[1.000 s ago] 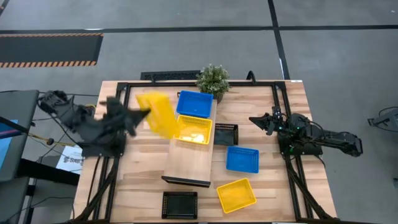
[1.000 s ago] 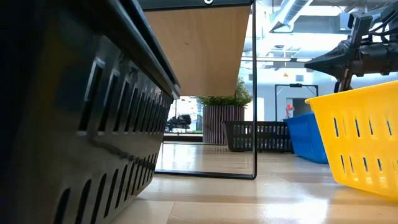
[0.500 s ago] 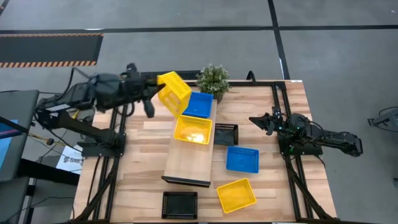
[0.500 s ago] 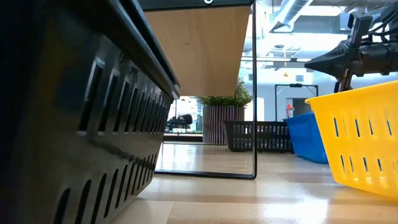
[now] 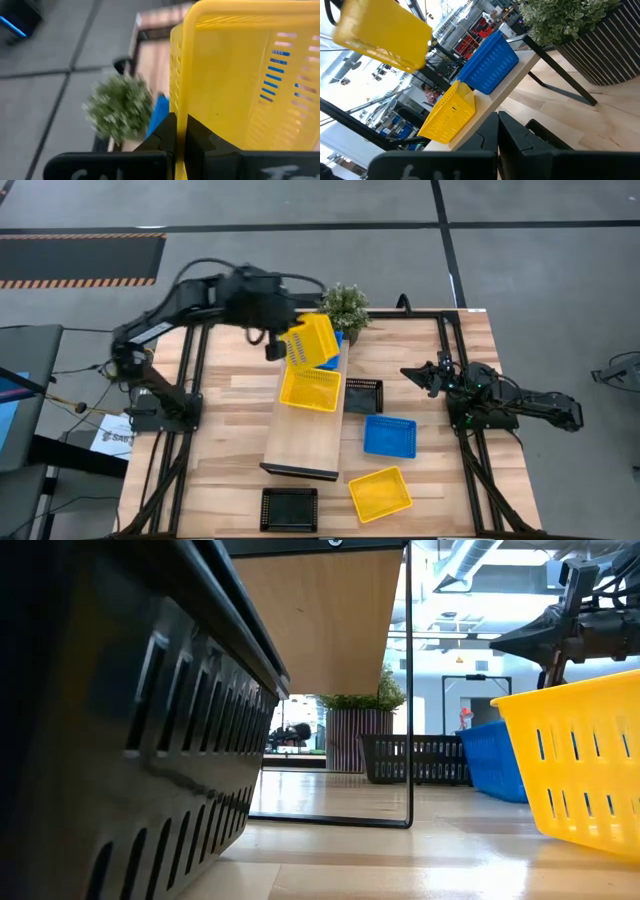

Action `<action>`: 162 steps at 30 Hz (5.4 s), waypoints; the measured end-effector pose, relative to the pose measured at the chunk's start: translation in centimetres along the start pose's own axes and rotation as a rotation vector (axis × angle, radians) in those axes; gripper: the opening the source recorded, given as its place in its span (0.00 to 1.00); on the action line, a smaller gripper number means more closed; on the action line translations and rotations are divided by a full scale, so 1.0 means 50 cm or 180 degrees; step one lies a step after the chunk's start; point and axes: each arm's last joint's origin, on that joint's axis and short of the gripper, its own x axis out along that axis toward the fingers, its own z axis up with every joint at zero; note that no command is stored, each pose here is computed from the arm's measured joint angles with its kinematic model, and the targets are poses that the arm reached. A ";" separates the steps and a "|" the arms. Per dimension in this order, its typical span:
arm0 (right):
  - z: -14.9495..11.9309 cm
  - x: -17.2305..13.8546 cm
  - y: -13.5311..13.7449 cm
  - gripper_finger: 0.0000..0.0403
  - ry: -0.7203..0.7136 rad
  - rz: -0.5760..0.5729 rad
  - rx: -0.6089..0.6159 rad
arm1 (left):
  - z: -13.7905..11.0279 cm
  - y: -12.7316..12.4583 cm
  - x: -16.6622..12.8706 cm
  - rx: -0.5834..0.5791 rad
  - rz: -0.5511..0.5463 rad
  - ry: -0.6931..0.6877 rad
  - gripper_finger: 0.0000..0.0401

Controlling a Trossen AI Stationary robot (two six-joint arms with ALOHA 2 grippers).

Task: Stack baskets on shelf by color
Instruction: Stack the left yellow basket on top of the yellow basket on the shelf, then put the top black basket on the shelf

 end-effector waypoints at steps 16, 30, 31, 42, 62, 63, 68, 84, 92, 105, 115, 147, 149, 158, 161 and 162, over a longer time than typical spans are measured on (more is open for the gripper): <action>0.000 0.000 0.000 0.06 0.0001 0.0000 0.0000 | 0.004 -0.072 0.127 0.0493 -0.0755 0.1171 0.00; 0.000 0.000 0.000 0.06 0.0002 -0.0001 -0.0002 | 0.009 -0.086 0.148 0.0565 -0.0907 0.1122 0.00; 0.000 0.000 0.000 0.06 0.0002 -0.0002 -0.0002 | 0.008 -0.087 0.149 0.0569 -0.0914 0.1139 0.00; 0.000 0.000 0.000 0.06 0.0004 -0.0003 -0.0004 | 0.005 -0.092 0.173 0.0668 -0.0929 0.1232 0.00; 0.000 0.000 0.000 0.06 0.0005 -0.0003 -0.0004 | 0.007 -0.093 0.173 0.0754 -0.0853 0.1214 0.20; 0.000 0.000 0.000 0.06 0.0006 -0.0003 -0.0004 | 0.008 -0.092 0.173 0.0765 -0.0800 0.1206 0.21; 0.000 0.000 0.000 0.06 0.0005 -0.0003 -0.0004 | 0.018 -0.088 0.170 0.0728 -0.0686 0.1057 0.22; 0.000 0.000 0.001 0.06 0.0022 0.0026 0.0325 | 0.094 -0.080 0.129 -0.0044 -0.0708 -0.0251 0.23; 0.016 -0.008 0.027 0.02 0.0470 -0.0083 0.0116 | 0.105 -0.083 -0.021 -0.0508 -0.0623 -0.0795 0.23; 0.027 0.060 0.038 0.01 0.1637 -0.2331 0.0243 | 0.072 -0.071 -0.216 -0.1021 0.0509 -0.1312 0.23; -0.013 0.183 0.023 0.01 0.2045 -0.2745 0.0218 | 0.048 -0.068 -0.240 -0.1026 0.0625 -0.1170 0.23; -0.089 0.267 -0.003 0.00 0.1885 -0.2143 0.0080 | 0.020 -0.069 -0.242 -0.0947 0.0708 -0.0784 0.23; -0.098 0.287 -0.005 0.00 0.1815 -0.1920 0.0063 | 0.019 -0.069 -0.242 -0.0948 0.0709 -0.0784 0.23; -0.151 0.367 -0.032 0.00 0.1516 -0.0865 0.0070 | 0.019 -0.067 -0.243 -0.0949 0.0820 -0.0778 0.23; -0.156 0.382 -0.027 0.01 0.1424 -0.0403 0.0139 | 0.019 -0.066 -0.243 -0.0951 0.0879 -0.0774 0.23; -0.158 0.382 -0.026 0.01 0.1429 -0.0306 0.0141 | 0.019 -0.065 -0.243 -0.0951 0.0882 -0.0774 0.23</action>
